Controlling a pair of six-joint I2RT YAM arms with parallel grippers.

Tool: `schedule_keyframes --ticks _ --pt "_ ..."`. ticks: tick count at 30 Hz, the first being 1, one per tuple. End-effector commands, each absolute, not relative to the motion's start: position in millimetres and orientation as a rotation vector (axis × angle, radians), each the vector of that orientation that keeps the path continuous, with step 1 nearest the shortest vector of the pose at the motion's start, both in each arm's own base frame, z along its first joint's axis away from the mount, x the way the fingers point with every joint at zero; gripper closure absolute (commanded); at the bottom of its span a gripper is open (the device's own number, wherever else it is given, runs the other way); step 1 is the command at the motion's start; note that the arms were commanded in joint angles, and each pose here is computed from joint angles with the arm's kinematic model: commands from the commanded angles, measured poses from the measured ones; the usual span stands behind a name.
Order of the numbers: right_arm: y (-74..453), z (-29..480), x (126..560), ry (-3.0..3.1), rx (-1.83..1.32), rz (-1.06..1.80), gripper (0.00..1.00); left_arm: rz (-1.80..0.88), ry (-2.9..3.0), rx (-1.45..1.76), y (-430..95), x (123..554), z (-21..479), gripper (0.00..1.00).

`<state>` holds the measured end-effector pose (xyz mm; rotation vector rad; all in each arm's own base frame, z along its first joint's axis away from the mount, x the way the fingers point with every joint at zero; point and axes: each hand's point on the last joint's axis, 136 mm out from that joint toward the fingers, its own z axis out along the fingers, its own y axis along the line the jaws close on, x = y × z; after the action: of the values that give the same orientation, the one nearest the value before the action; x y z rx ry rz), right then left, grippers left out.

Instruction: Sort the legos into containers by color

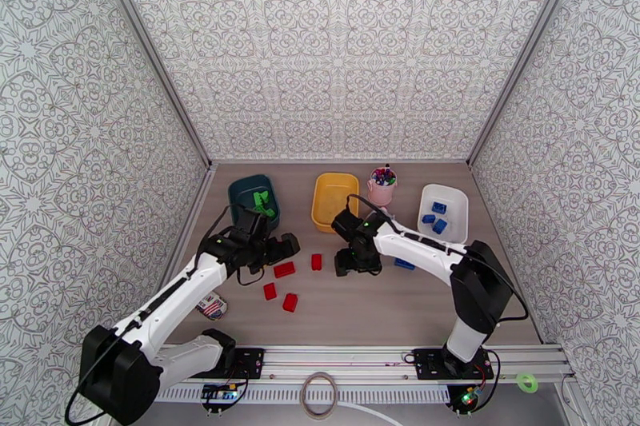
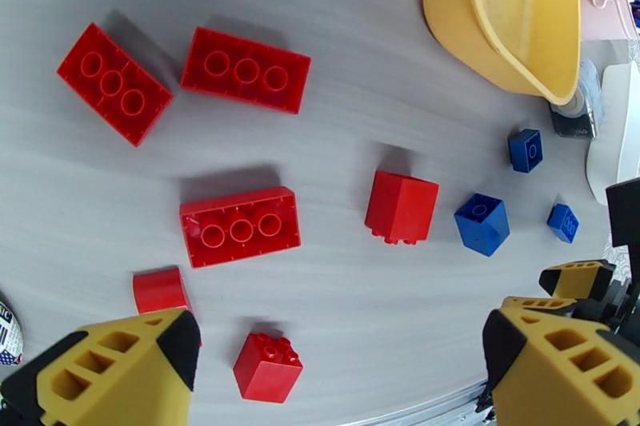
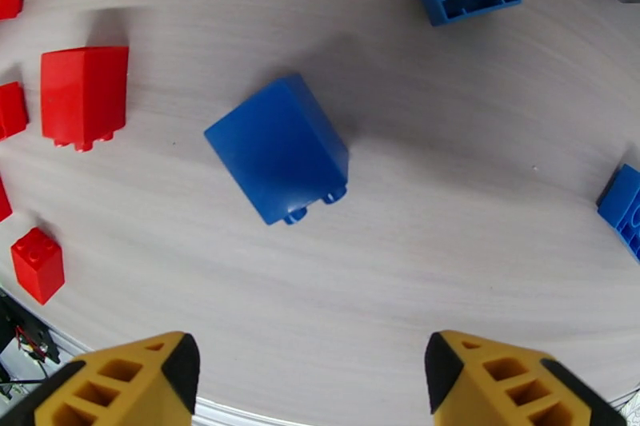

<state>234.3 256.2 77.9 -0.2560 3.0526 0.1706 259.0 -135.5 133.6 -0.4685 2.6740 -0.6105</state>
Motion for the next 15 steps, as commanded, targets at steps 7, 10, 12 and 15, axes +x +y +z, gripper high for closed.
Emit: schedule_keyframes --ticks 7,10,12,15 --pt "258 61 242 3.081 -0.334 0.031 0.18 -0.635 2.635 -0.572 -122 266 131 0.01" --pt "260 59 246 3.071 -0.368 0.018 0.17 -0.632 2.616 -0.588 -124 267 135 0.01" --pt "261 58 249 3.068 -0.383 0.013 0.16 -0.628 2.605 -0.609 -123 268 136 0.01" --pt "264 55 252 3.073 -0.416 0.009 0.16 -0.612 2.612 -0.661 -121 265 131 0.01"
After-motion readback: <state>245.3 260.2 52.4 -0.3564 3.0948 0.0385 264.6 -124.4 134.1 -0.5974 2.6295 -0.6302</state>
